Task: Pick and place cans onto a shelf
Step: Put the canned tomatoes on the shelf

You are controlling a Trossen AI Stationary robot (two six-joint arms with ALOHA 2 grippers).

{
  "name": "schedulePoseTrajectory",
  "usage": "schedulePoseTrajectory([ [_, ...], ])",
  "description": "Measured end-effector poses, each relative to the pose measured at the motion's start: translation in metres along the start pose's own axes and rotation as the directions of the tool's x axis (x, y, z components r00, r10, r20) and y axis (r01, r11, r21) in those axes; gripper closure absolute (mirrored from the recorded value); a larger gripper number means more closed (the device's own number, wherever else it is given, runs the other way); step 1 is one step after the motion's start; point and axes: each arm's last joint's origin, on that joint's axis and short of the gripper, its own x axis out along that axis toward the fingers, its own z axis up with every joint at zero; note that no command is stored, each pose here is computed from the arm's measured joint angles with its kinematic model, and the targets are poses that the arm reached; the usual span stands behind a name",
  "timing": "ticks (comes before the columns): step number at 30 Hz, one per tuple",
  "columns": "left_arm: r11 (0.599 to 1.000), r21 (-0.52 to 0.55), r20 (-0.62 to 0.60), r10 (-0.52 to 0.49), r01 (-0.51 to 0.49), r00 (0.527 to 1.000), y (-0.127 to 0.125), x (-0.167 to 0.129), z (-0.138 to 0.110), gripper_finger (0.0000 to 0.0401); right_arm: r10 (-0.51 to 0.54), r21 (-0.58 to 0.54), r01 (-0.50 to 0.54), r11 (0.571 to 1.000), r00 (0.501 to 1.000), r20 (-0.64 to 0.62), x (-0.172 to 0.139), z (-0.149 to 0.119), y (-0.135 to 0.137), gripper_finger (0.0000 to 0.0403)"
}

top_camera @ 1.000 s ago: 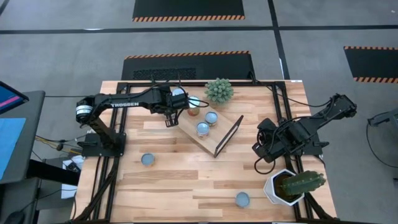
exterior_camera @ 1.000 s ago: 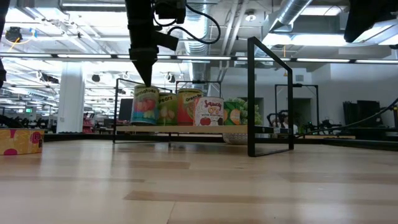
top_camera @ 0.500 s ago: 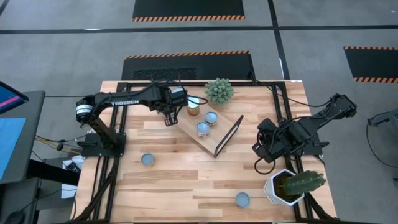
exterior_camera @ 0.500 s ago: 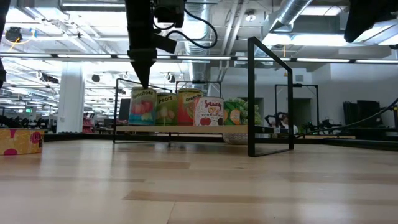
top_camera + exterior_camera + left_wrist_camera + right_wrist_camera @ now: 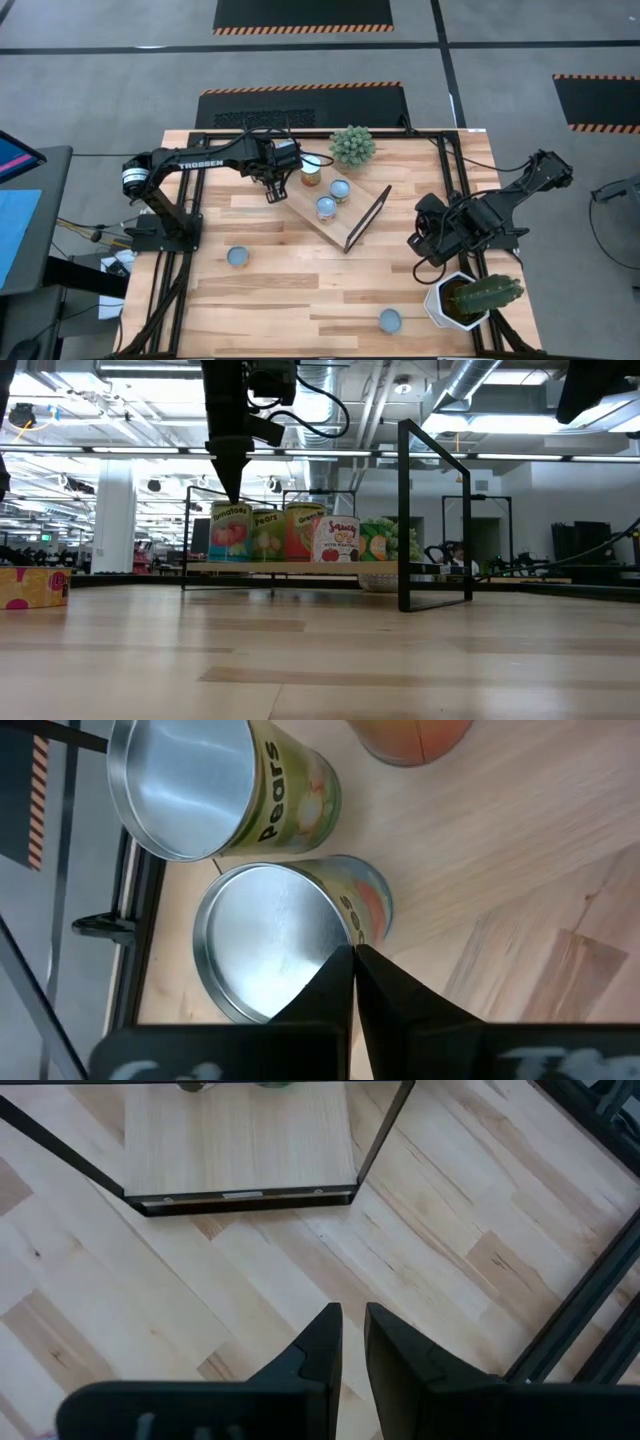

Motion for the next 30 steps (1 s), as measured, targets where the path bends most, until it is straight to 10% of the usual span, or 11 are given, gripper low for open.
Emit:
schedulePoseTrajectory([
  [30,1.000,-0.025,0.001,0.005,-0.005,1.000,0.0002,-0.0005,-0.0002,0.0374,0.000,0.000,0.000,1.000,1.000,0.000,0.0000,0.0001,0.0000,0.0331],
])
